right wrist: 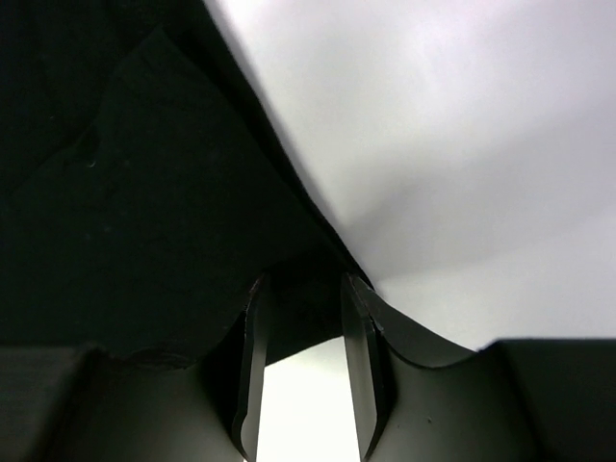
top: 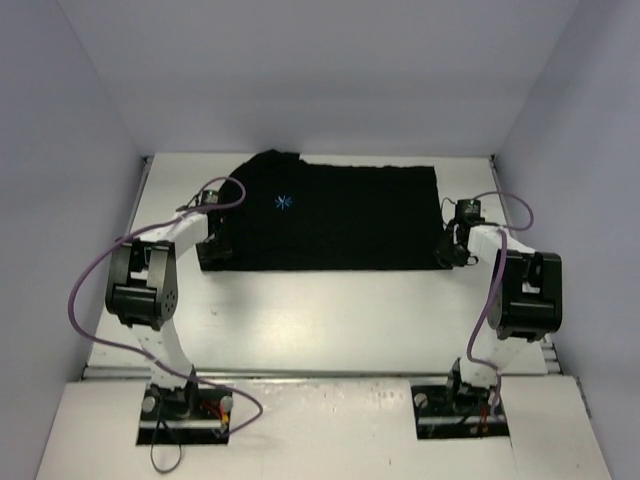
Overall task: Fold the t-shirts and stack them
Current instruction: Fold the flattened tshirt in 1/3 of the way
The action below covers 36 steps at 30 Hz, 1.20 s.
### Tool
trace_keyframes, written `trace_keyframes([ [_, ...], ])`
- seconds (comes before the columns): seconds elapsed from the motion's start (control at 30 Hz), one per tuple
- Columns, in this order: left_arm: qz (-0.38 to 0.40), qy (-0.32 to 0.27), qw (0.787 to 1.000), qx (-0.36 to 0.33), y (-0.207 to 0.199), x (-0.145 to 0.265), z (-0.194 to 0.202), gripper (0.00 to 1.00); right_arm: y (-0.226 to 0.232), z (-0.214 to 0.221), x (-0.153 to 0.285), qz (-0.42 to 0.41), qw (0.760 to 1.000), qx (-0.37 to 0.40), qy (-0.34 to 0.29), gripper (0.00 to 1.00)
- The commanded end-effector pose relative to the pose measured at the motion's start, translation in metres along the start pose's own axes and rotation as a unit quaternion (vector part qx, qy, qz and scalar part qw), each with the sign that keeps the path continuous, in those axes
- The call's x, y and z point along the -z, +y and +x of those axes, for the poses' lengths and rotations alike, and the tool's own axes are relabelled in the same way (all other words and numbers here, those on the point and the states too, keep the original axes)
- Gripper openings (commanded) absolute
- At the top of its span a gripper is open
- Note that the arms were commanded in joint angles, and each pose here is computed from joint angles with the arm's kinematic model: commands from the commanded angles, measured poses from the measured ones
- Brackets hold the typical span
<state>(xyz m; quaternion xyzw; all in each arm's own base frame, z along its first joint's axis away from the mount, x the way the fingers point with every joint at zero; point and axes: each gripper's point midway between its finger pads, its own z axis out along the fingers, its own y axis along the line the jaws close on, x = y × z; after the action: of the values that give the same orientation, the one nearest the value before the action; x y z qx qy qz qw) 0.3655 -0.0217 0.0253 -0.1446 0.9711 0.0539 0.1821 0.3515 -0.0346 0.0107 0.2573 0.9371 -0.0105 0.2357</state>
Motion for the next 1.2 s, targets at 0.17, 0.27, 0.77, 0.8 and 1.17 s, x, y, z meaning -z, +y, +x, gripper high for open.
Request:
trace_keyframes([
  [0.17,-0.071,0.044,0.996,0.018,0.065,0.035,0.059,0.35,-0.046,0.037,0.066,0.066,0.998,-0.023,0.003,0.31],
  [0.27,-0.061,0.033,0.997,0.020,0.067,0.048,0.064,0.37,-0.034,0.026,0.087,0.041,0.999,0.006,-0.029,0.32],
  [0.77,-0.006,-0.035,0.997,0.075,0.054,0.073,0.043,0.55,0.290,0.060,0.193,-0.288,0.856,0.410,-0.129,0.67],
  [0.8,-0.005,-0.024,0.996,0.088,0.052,0.066,0.047,0.55,0.307,0.070,0.193,-0.298,0.841,0.433,-0.129,0.68],
  [1.17,-0.016,0.018,0.991,0.135,0.053,0.035,0.070,0.55,0.438,0.161,0.179,-0.395,0.720,0.553,-0.142,0.88],
])
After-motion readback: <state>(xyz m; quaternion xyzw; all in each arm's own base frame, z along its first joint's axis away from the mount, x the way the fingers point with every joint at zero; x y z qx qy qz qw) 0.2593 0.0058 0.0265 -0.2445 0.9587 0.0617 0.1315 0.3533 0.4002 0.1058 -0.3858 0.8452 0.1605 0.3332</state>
